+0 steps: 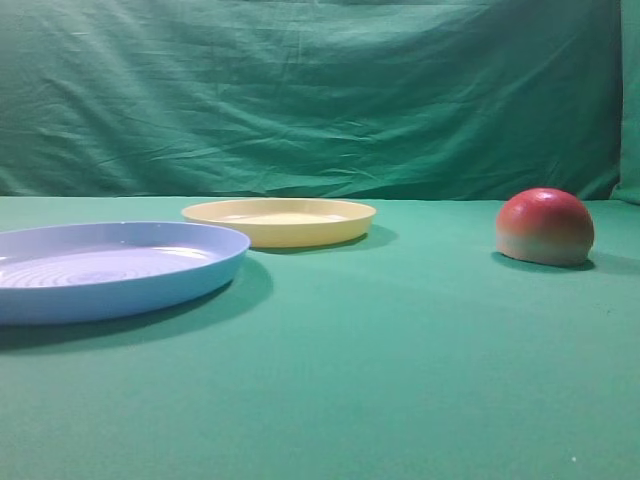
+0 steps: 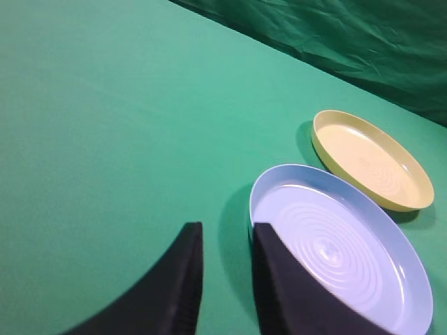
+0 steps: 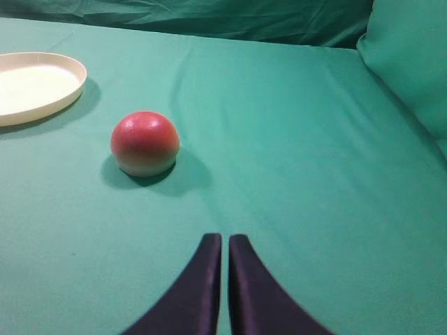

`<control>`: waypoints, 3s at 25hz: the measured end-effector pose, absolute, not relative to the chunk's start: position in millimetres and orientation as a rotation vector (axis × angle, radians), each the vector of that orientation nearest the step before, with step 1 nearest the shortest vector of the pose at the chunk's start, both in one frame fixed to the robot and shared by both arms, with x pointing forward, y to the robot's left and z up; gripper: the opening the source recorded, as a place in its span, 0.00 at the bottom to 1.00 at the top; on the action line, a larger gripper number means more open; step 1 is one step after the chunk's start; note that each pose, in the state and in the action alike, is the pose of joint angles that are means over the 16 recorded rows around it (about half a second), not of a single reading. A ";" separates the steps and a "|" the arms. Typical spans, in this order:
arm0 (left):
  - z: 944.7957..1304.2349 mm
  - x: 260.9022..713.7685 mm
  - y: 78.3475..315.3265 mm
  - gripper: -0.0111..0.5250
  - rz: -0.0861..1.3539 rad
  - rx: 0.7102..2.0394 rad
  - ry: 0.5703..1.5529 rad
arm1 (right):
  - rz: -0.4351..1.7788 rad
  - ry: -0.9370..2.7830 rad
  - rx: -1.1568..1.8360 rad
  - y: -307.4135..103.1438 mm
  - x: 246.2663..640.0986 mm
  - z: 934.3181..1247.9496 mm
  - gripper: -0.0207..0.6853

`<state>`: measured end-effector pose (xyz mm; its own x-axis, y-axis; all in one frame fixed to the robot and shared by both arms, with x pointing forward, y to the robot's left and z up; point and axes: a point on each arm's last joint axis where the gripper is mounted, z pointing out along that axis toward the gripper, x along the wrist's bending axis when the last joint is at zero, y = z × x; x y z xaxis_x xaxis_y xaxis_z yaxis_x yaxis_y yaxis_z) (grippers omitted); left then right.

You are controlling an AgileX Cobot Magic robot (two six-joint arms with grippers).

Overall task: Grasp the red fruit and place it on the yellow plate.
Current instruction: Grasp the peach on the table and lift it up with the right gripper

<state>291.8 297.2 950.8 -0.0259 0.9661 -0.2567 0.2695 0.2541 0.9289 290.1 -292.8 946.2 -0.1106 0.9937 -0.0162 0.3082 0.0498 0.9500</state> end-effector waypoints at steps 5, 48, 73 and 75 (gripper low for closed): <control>950.8 291.8 297.2 0.31 0.863 1.206 1.510 | 1.110 1.528 1.358 -292.5 290.4 947.0 0.03; 950.8 291.8 297.2 0.31 0.863 1.206 1.510 | 0.741 2.259 1.480 -242.8 473.5 1057.8 0.03; 950.8 291.8 297.2 0.31 0.863 1.206 1.510 | 0.492 2.500 1.509 -200.7 578.3 948.5 0.81; 950.8 291.8 297.2 0.31 0.863 1.206 1.510 | 0.487 2.501 1.513 -200.2 580.9 942.8 0.74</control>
<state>291.8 297.2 950.8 -0.0259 0.9661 -0.2567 0.2695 0.2541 0.9289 580.9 -200.2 942.8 -0.4667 0.8843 0.0170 0.8261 0.4289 0.3656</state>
